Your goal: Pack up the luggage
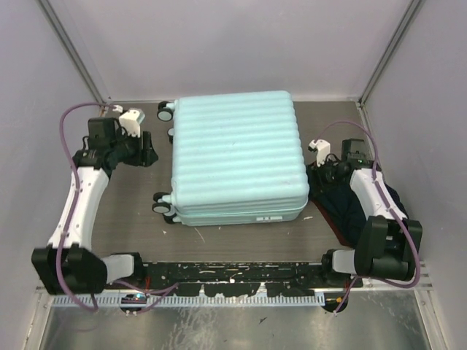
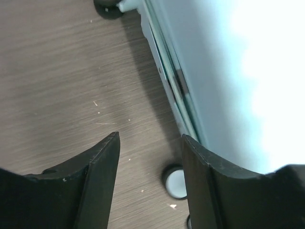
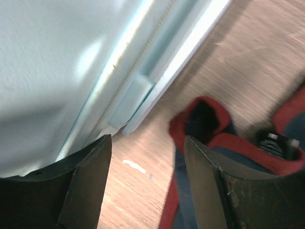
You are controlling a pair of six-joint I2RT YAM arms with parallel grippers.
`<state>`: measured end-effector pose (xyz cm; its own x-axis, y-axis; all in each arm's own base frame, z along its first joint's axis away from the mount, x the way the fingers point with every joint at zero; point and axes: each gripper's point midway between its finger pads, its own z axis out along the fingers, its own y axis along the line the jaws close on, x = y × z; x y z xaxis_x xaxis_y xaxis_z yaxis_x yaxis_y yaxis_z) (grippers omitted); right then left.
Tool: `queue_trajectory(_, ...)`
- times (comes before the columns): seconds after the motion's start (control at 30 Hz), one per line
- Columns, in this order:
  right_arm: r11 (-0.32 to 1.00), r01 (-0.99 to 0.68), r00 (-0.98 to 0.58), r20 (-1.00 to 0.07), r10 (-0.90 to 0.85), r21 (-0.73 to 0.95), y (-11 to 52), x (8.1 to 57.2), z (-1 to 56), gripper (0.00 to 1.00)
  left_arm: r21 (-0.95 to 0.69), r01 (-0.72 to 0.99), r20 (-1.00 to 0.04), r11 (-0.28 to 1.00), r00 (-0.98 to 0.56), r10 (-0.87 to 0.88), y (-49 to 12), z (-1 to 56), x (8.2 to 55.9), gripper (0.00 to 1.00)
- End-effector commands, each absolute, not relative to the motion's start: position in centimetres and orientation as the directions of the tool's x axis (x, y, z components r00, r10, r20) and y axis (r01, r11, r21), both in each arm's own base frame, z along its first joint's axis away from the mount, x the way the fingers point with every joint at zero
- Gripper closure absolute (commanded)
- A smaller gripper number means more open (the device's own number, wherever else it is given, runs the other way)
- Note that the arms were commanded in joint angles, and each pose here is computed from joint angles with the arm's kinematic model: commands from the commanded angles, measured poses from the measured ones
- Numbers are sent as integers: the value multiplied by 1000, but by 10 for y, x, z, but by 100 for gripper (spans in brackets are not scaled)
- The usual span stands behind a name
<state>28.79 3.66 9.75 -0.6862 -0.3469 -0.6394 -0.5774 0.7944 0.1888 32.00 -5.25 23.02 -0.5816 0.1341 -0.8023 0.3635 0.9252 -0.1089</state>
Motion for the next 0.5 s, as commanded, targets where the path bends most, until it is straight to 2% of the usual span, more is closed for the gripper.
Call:
queue_trajectory(0.0,620,-752,-566,-703,-430,226,102,254,113,33,-309,187,-713,932,-695,-96,-51,221,351,44)
queue_trajectory(0.23,534,-833,-455,-727,-514,144,131,235,115,32,-421,154,-563,894,-817,-124,-59,172,398,45)
queue_trajectory(0.37,492,-865,-385,-757,-528,97,138,230,122,32,-567,225,-505,792,-855,-119,-88,166,417,48)
queue_trajectory(0.47,463,-885,-316,-789,-527,45,140,227,132,31,-606,319,-499,728,-866,-35,-122,161,424,56)
